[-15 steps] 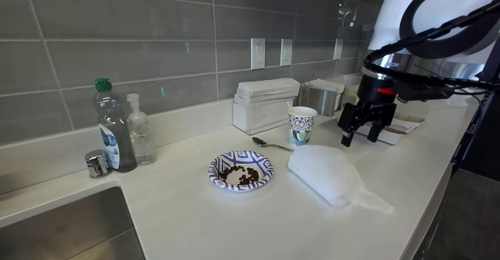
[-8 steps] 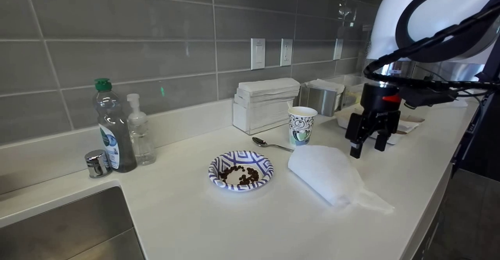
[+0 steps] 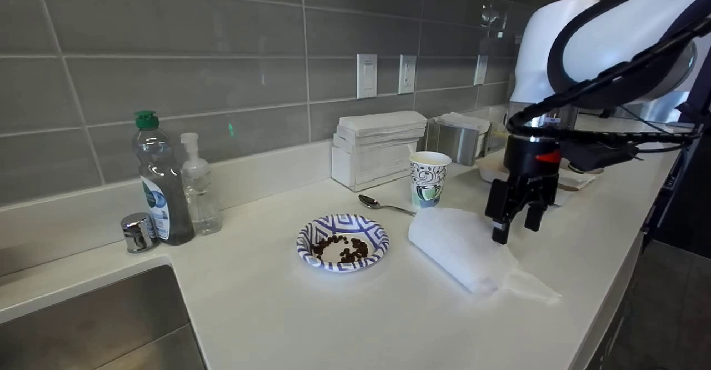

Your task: Fold the napkin on the left in half and put the napkin on the right in the food pack then pour the contents on the folded napkin into the coffee cup.

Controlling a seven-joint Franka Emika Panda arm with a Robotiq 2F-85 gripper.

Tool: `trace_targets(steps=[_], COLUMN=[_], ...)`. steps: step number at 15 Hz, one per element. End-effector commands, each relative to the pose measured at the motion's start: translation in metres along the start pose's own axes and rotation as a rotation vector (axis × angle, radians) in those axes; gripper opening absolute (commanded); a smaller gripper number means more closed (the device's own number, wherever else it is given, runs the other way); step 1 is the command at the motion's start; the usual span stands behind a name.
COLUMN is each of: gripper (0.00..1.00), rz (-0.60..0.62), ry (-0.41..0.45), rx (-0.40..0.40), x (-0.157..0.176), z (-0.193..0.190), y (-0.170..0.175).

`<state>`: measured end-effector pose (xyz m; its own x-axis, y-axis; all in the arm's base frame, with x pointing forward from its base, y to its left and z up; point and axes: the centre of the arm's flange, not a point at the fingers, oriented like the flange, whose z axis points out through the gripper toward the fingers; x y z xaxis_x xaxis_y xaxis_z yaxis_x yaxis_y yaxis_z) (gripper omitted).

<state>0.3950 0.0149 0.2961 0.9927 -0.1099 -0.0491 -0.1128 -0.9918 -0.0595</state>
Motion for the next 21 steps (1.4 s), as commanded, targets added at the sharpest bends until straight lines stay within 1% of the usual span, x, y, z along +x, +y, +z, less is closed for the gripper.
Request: trace_targets(steps=[1,4,9,12,14,21], gripper=[1.00,1.00,1.00,1.00,1.00,1.00], rz=[-0.015,-0.021,-0.036,-0.038,-0.046,-0.066], ry=[0.004,0.002,0.042,0.050,0.051,0.033], rx=[0.041,0.061,0.101,0.127,0.147,0.175], x=[0.005,0.005,0.008,0.009,0.008,0.008], z=[0.016,0.022,0.028,0.034,0.038,0.052], y=[0.002,0.004,0.008,0.012,0.013,0.013])
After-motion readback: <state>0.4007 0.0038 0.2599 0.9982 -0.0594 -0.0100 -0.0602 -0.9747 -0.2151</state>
